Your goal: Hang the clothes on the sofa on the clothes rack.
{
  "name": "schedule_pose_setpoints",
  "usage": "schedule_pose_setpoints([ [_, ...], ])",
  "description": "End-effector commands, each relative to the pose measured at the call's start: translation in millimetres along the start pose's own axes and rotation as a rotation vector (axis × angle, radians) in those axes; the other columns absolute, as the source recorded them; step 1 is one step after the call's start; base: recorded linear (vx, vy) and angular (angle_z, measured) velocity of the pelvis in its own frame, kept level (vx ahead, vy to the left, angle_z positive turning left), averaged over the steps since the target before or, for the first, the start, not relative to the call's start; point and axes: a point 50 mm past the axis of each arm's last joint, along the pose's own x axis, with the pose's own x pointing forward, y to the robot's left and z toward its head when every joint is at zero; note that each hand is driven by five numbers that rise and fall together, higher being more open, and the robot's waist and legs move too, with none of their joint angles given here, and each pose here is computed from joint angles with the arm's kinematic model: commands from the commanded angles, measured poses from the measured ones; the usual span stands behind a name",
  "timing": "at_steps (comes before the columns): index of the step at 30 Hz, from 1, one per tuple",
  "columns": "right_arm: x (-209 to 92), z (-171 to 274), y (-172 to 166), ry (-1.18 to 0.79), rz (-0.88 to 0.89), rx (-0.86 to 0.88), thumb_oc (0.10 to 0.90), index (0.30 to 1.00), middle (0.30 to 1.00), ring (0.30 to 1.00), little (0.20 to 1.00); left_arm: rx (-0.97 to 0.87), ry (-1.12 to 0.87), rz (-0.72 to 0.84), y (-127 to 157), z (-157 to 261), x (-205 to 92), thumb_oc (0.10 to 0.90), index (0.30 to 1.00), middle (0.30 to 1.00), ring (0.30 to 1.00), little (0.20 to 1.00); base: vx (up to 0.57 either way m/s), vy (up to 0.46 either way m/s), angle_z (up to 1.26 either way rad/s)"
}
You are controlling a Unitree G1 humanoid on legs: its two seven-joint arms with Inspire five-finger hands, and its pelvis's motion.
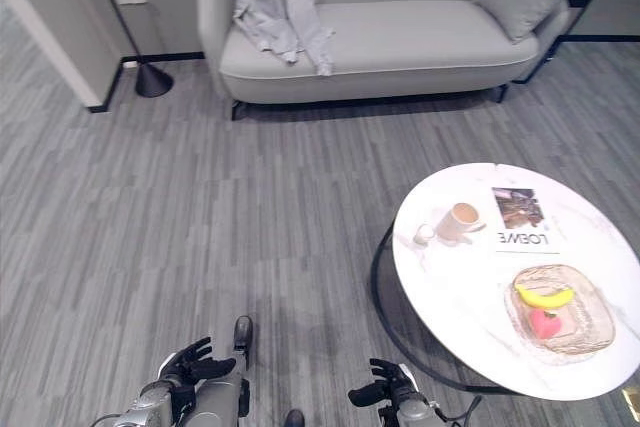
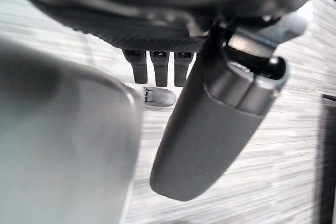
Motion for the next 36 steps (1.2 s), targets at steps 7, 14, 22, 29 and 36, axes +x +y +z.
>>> schedule_pose_setpoints([
  [7, -4.5, 6.6, -10.8, -0.083, -0.009, 0.001, 0.8, 0.9, 0.9, 0.9, 0.9, 0.065, 0.002, 0.017, 17.7, -6.0, -4.2, 0.8, 0.9, 0.9, 0.9, 0.9, 0.53, 0.331, -0.13],
  [14, -8.5, -4.5, -13.3, -0.069, -0.011, 0.011, 0.8, 0.9, 0.9, 0.9, 0.9, 0.033, -0.024, 0.002, 11.6, -0.1, -2.4, 0.8, 0.9, 0.9, 0.9, 0.9, 0.55, -0.013, 0.56],
  [22, -13.3, -20.0, -22.9, -0.036, -0.026, 0.001, 0.8, 0.9, 0.9, 0.9, 0.9, 0.0, 0.037, -0.036, -0.6, -20.7, -5.3, 0.8, 0.9, 0.9, 0.9, 0.9, 0.65, -0.165, 0.76],
  [29, -10.9, -15.3, -37.4, -0.024, -0.074, -0.031, 0.8, 0.9, 0.9, 0.9, 0.9, -0.086, 0.015, -0.033, -4.5, -13.3, -4.1, 0.8, 0.9, 0.9, 0.9, 0.9, 0.46, -0.228, 0.35],
  [36, -9.6, -20.9, -28.9, 0.003, -0.046, -0.021, 0.8, 0.9, 0.9, 0.9, 0.9, -0.06, 0.065, -0.004, 3.2, -30.0, -8.6, 0.8, 0.9, 0.9, 0.9, 0.9, 0.58, 0.091, -0.29],
])
